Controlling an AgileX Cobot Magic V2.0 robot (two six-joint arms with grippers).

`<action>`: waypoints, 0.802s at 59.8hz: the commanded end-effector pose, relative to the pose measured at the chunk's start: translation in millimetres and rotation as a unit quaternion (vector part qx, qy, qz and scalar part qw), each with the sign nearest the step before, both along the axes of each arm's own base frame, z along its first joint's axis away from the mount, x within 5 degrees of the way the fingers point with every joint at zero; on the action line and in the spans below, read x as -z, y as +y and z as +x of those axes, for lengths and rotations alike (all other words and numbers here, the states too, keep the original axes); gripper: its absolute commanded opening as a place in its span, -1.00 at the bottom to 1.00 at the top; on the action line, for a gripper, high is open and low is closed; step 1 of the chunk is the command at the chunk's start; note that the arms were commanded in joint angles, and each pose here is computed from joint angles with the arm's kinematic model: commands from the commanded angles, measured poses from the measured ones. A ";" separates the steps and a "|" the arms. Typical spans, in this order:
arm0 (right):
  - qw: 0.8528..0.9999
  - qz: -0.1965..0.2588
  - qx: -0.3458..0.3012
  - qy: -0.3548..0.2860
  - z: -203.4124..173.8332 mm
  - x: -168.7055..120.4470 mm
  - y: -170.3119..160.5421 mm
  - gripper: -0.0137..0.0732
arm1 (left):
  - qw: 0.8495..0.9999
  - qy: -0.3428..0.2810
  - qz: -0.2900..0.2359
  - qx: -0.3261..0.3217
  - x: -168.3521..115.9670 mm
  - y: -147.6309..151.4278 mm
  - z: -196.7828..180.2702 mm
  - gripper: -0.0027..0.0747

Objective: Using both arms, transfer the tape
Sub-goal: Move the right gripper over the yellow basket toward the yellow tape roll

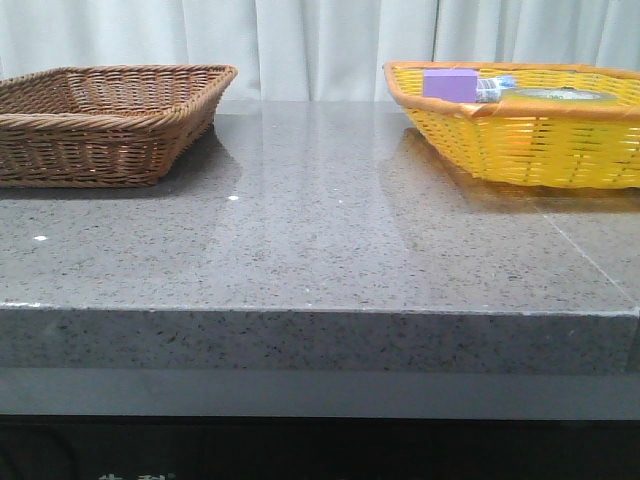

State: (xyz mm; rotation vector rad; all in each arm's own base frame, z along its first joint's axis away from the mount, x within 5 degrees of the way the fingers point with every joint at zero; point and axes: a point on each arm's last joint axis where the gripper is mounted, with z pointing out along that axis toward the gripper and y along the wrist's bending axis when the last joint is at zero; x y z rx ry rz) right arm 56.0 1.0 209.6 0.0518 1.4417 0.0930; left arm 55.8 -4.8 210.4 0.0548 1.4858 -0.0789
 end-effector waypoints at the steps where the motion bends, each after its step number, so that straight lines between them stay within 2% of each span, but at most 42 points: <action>1: 0.997 -0.003 0.005 -0.071 -5.8 -18.3 -0.8 -0.85 | 1.000 -0.028 -0.011 -0.005 5.1 1.0 -0.3 -0.98; 40: 0.997 -0.003 0.005 -0.075 -6.0 -19.0 -0.8 -0.85 | 0.999 -0.030 -0.011 -0.005 4.8 1.1 -0.3 -0.98; 48: 0.997 -0.003 0.006 -0.081 -6.3 -20.3 -0.9 -0.85 | 0.998 -0.062 -0.016 -0.009 -2.5 1.9 -1.5 -0.98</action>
